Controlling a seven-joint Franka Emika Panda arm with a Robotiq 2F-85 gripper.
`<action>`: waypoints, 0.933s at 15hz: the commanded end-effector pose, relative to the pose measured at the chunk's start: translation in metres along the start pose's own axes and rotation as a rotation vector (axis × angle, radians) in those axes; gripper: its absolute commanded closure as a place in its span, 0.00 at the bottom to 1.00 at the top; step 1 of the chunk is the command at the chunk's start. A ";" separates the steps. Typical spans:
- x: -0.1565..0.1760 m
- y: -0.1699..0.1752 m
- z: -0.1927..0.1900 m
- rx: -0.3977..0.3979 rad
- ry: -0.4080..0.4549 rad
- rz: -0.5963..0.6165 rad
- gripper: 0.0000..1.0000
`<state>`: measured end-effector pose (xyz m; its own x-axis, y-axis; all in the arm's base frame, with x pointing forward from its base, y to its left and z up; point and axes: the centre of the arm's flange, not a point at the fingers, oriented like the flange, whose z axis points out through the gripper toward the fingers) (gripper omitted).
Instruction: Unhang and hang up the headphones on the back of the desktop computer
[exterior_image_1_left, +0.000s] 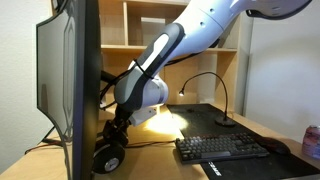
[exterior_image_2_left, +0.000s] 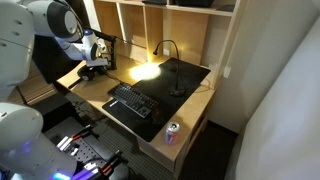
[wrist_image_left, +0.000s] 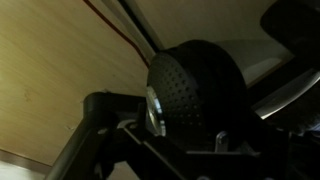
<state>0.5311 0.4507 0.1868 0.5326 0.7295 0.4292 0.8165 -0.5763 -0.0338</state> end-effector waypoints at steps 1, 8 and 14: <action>0.005 -0.005 0.020 -0.031 -0.017 -0.037 0.40; 0.004 0.003 0.005 -0.129 -0.073 -0.096 0.77; -0.020 -0.001 -0.043 -0.129 -0.156 -0.078 0.79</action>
<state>0.5404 0.4538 0.1845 0.4790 0.8021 0.3566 0.8326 -0.5438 0.1047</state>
